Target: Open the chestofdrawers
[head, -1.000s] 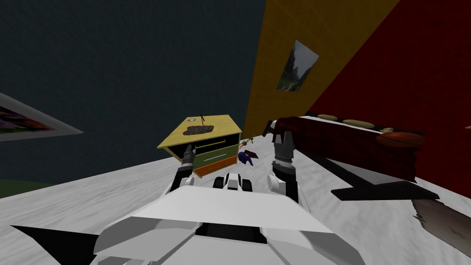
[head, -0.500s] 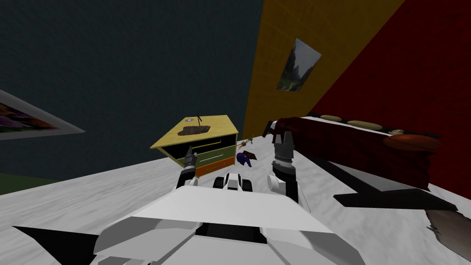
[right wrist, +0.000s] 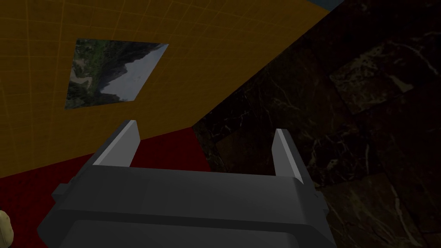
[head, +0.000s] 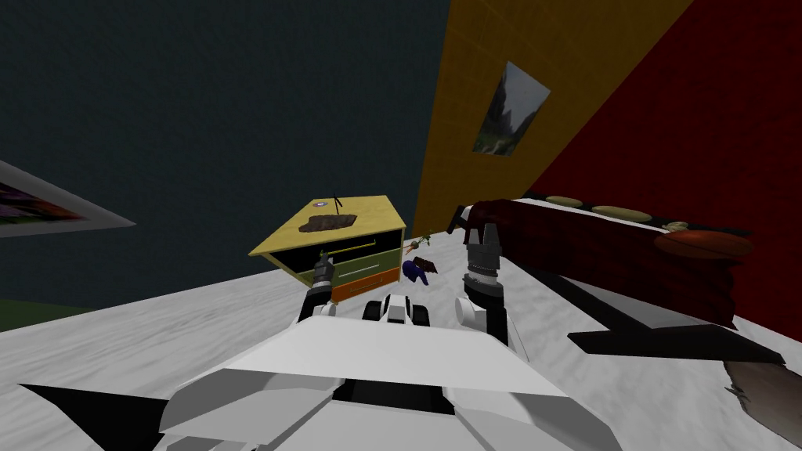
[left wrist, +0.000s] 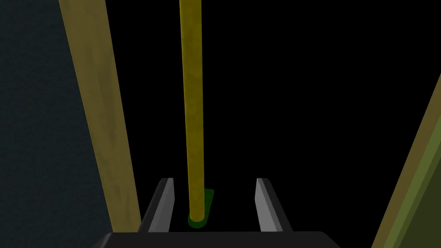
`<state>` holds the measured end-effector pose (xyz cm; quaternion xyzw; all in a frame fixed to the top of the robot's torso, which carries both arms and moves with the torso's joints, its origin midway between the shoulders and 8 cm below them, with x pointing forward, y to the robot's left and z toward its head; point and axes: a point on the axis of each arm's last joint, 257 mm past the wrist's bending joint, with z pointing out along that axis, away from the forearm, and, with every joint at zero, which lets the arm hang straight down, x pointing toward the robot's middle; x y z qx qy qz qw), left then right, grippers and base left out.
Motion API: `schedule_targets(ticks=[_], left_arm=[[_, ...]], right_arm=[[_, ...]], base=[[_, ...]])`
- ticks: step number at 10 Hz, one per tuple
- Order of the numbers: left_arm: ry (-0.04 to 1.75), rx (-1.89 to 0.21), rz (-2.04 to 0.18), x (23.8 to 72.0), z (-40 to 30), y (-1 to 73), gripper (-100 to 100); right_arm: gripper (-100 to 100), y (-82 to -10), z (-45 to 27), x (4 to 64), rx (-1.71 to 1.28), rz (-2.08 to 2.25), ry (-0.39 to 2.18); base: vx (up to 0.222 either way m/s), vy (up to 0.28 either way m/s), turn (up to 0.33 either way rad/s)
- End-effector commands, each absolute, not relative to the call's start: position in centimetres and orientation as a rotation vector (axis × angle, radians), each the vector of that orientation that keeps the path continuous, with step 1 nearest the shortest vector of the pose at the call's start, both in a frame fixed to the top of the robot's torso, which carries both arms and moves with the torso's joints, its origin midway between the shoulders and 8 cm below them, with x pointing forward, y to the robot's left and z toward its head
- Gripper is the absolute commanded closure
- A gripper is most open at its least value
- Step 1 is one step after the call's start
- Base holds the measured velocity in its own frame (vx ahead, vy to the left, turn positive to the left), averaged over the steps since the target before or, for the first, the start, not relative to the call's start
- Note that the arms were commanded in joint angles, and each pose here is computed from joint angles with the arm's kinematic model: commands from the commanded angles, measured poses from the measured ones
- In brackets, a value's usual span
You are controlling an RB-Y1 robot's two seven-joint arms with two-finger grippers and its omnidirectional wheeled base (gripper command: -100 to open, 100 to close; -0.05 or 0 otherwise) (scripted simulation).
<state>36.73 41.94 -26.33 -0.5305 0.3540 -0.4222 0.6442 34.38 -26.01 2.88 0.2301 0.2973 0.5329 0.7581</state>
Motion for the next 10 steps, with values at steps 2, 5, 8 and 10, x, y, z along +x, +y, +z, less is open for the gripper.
schedule_targets(ticks=[2,5,8,10], left_arm=[[0.806,-1.200,-0.966,36.6,-25.7,41.9,100],[0.810,-1.202,-0.966,36.4,-25.6,41.9,100],[0.865,-1.139,-0.947,36.7,-24.5,43.2,-100],[0.891,-1.106,-0.938,36.9,-23.7,43.9,-100]], right_arm=[[0,-26.0,2.9,34.4,0.501,1.161,0.648],[0,-26.0,2.9,34.4,0.501,1.161,0.647],[0,-26.0,2.9,34.4,0.501,1.161,0.648],[0,-26.0,2.9,34.4,0.501,1.161,0.648]], base=[[-0.152,-0.053,0.006],[-0.122,-0.061,0.016],[0.008,0.003,-0.001],[0.033,0.012,-0.003]])
